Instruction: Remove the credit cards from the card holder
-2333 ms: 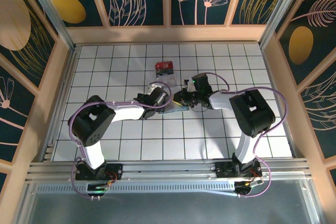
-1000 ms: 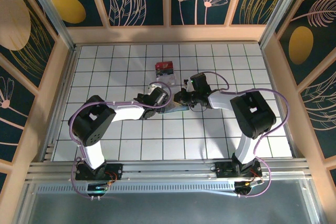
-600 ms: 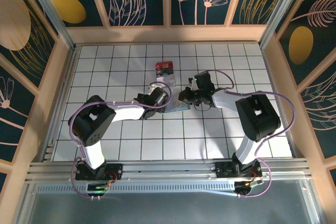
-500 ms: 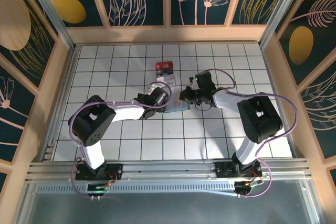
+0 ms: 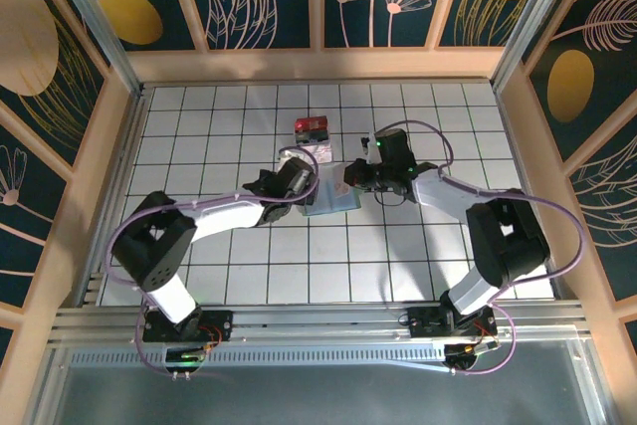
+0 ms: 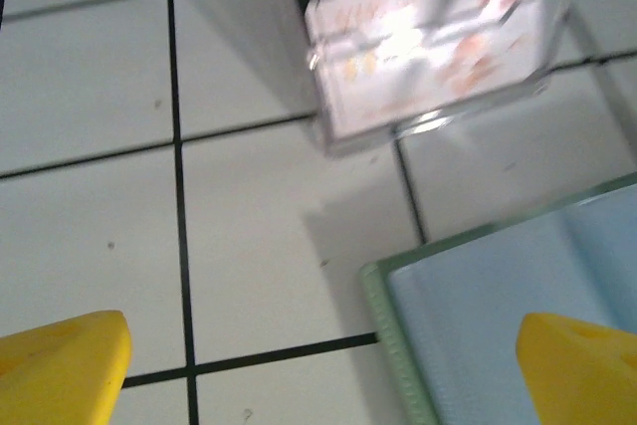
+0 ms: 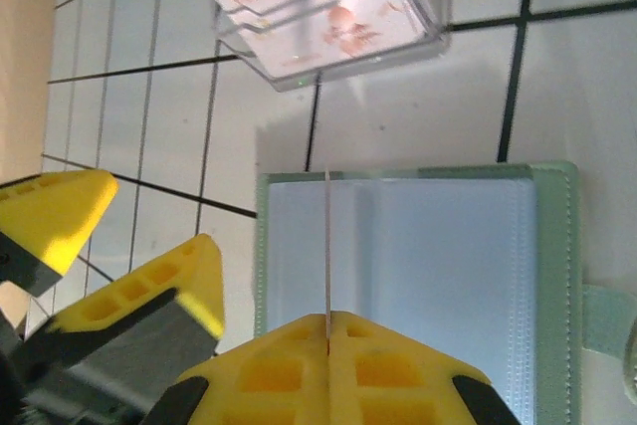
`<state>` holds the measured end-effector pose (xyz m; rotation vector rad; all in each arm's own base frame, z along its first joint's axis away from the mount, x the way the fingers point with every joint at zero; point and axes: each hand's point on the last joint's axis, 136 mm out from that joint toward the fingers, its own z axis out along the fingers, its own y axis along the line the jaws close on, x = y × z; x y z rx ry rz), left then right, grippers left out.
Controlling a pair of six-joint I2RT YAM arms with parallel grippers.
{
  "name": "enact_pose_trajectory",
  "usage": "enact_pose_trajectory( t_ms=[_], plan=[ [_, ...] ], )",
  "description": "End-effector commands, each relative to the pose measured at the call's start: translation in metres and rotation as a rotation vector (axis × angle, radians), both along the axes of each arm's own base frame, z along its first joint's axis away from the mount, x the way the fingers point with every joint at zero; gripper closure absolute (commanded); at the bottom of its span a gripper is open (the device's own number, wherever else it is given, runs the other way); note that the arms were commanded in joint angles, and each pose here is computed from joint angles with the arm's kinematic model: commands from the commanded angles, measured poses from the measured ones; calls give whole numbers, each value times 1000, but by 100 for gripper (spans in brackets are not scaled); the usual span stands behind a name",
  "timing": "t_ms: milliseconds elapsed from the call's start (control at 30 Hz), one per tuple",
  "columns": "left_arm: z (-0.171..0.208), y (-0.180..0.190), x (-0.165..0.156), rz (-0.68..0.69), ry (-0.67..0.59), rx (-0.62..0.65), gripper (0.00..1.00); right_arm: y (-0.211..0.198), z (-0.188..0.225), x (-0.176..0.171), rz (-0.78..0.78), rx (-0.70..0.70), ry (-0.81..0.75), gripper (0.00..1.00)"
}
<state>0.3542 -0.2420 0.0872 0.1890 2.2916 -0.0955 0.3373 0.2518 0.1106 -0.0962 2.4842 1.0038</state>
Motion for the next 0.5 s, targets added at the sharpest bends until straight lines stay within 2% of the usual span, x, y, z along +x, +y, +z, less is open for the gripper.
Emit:
enact_pose_trajectory(
  t_ms=[0,200,467],
  plan=[
    [43,-15,6,-44,-67,-184,1,3,37,4,57,20,-121,100],
    [91,-23,11,-187,-120,-486,1,13,63,-7,151,87,-192,100],
    [117,-34,4,-317,-145,-604,3,31,79,-25,283,229,-191,100]
  ],
)
